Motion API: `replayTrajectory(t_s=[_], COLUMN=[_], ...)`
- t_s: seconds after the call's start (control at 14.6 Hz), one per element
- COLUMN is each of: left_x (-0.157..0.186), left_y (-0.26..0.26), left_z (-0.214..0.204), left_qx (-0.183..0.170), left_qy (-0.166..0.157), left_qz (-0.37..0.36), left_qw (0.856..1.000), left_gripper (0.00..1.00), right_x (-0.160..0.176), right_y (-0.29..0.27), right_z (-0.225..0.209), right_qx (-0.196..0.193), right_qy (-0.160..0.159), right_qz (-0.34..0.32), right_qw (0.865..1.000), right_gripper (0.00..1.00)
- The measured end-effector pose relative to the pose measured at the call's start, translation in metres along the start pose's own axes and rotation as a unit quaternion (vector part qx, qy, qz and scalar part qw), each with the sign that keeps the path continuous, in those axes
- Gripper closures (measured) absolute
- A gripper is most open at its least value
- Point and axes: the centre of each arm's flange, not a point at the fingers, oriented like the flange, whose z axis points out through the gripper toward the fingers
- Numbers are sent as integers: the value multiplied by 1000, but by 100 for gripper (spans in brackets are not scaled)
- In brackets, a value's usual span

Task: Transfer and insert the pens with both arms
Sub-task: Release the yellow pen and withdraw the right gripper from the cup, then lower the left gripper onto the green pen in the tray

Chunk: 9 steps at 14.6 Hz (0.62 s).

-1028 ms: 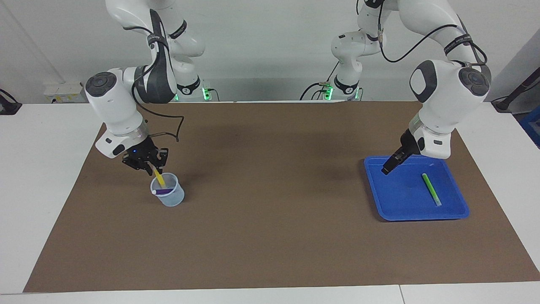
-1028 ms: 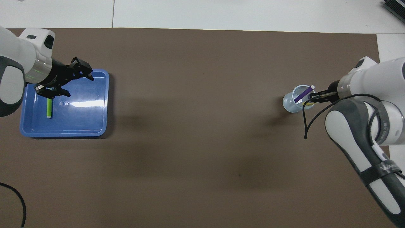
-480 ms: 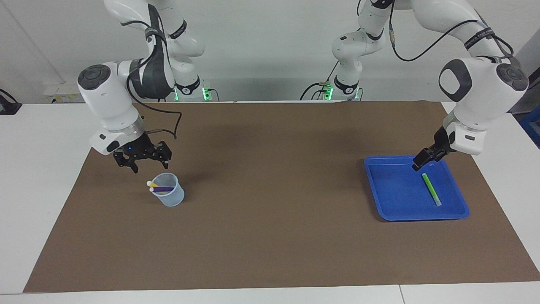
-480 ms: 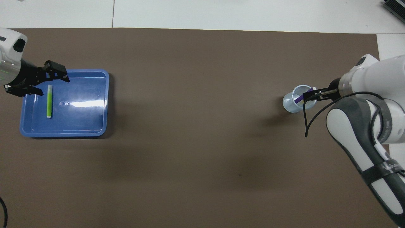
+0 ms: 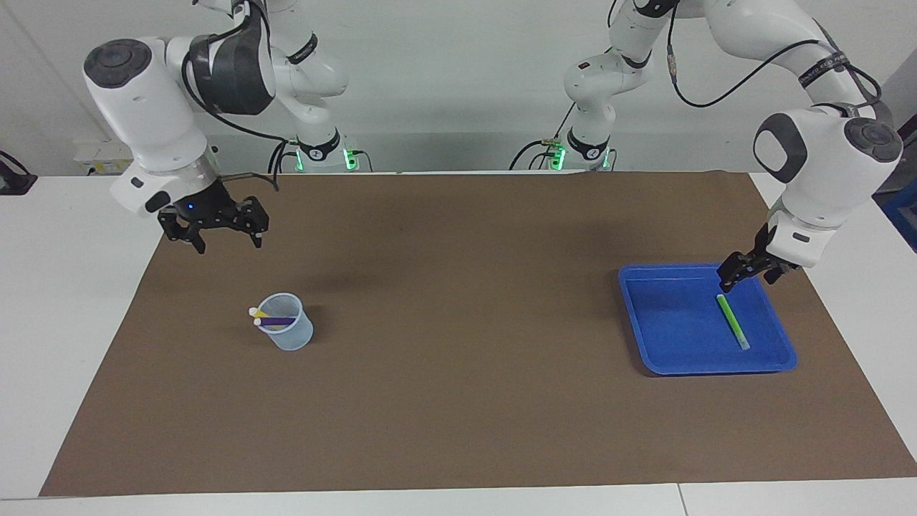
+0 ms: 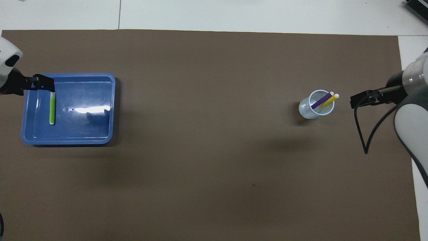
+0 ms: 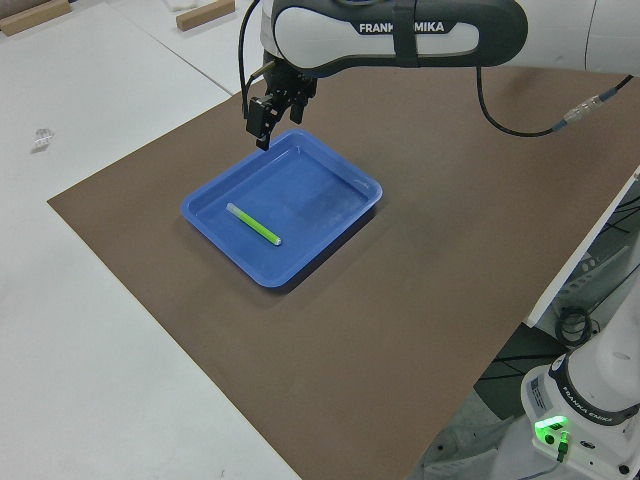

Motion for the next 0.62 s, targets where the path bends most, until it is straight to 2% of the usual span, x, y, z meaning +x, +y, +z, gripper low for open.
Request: replayTrajectory(t_s=[0.21,0.34,0.62], left_x=[6,7,8], left_y=[-17,-26,-41], left_z=[35,62,94], left_qx=[-2,-7,-13], left_qy=[7,9,11], left_qz=[18,30,31], left_qw=[1000,999,999], left_gripper=[0,0,0], right_x=[-25,-33,-30], right_y=[-11,-14,-13], right_z=[-39,-34,-19], right_qx=[-5,-5,-5], right_qy=[-4,-14,-12], right_qz=[-5,-6,-5], right_qw=[1000,1000,1000], right_gripper=[0,0,0])
